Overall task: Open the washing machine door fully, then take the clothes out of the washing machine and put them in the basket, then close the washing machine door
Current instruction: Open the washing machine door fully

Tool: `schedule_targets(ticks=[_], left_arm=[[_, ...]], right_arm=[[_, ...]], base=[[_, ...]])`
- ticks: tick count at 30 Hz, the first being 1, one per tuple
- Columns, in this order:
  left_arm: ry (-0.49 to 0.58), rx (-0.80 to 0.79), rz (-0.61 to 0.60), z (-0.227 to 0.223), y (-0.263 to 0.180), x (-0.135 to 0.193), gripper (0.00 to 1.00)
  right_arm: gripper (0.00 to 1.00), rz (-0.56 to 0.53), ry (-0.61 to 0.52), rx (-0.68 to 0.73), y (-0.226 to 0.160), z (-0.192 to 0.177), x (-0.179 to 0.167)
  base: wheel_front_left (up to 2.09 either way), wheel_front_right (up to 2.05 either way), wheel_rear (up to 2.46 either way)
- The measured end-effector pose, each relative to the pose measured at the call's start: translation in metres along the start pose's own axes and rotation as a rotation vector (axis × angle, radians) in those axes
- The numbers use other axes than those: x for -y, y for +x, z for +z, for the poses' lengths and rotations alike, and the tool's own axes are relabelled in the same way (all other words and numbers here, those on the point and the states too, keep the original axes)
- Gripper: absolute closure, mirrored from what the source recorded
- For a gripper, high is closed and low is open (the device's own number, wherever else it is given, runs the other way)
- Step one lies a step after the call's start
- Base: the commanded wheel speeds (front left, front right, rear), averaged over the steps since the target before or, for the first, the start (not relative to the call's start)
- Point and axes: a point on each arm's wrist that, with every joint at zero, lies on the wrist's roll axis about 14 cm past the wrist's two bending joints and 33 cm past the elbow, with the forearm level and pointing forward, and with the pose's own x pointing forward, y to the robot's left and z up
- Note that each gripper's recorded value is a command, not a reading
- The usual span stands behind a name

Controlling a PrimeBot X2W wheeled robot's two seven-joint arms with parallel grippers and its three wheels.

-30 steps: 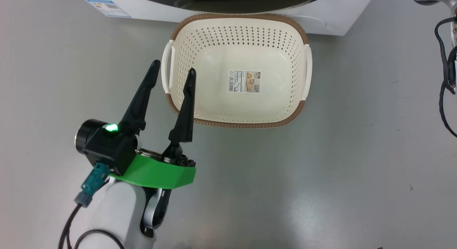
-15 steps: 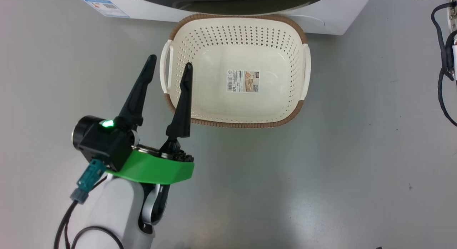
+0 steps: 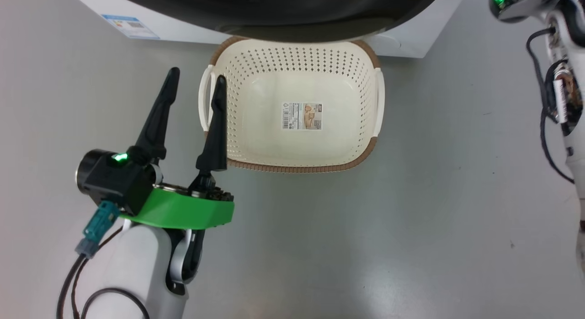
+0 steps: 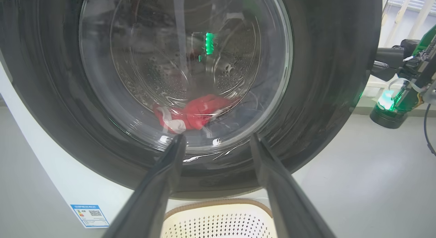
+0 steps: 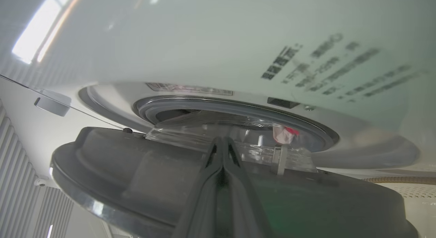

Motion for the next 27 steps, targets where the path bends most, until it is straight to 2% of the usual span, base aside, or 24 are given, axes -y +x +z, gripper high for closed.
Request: schedule_targets(ticks=[14,27], left_arm=[[-0.008,0.034,0.001,0.019,-0.011,0.003,0.0],[0.006,0.059,0.046,0.04,-0.036,-0.011,0.0]], right_arm=[[1.0,-0.04,-0.035,-0.073,-0.018,-0.029,-0.004],[1.0,-0.061,-0.096,-0.152,-0.028,-0.062,-0.011]], base=[[0.0,0.0,0.0],[0.0,0.0,0.0]])
